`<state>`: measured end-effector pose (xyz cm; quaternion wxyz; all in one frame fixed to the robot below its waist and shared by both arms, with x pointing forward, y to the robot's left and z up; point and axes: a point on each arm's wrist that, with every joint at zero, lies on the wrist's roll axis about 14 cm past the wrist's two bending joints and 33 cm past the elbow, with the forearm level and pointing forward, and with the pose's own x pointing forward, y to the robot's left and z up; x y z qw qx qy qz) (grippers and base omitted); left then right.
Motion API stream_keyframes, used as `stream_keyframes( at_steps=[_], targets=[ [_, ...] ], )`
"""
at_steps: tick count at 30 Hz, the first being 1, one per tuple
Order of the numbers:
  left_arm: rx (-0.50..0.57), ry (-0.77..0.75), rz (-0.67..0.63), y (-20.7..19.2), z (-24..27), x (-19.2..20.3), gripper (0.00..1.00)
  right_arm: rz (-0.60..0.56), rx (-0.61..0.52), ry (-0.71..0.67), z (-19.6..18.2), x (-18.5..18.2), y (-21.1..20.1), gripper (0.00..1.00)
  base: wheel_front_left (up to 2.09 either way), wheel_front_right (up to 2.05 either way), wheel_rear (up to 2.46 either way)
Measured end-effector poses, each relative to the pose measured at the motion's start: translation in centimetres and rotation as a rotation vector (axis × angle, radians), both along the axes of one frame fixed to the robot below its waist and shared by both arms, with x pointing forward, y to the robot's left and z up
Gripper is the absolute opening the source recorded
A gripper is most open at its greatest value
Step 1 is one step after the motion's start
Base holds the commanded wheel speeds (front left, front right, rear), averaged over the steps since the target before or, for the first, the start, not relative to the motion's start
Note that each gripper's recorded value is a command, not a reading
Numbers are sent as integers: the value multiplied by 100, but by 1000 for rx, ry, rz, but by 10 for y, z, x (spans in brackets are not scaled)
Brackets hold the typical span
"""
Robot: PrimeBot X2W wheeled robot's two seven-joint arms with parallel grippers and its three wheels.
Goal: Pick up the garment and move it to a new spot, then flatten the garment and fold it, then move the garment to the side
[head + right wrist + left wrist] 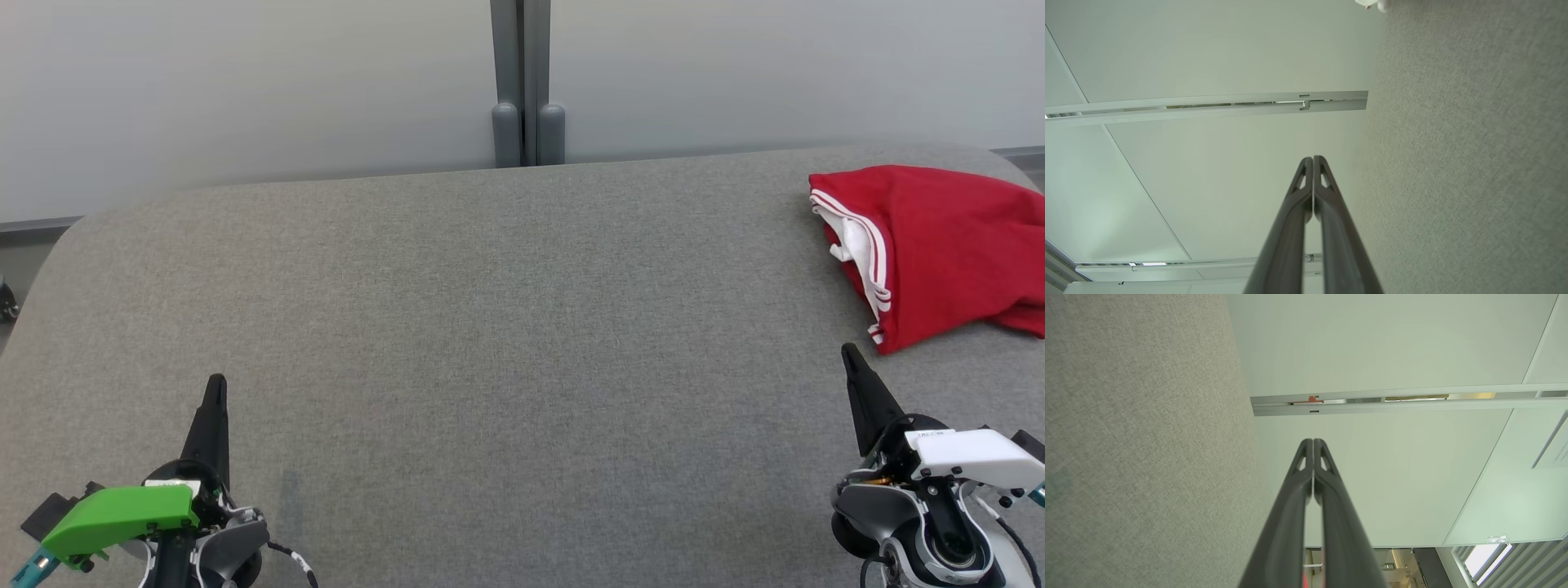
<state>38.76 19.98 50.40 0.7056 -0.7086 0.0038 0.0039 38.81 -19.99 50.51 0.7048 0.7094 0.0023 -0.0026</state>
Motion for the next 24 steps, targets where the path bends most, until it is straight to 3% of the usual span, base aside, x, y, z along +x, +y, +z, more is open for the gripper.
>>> stream_keyframes(
  at_steps=[24],
  targets=[
    [0,0,0,0,0,0,0,-2,1,0,0,0,0,0,0,0,0]
  ],
)
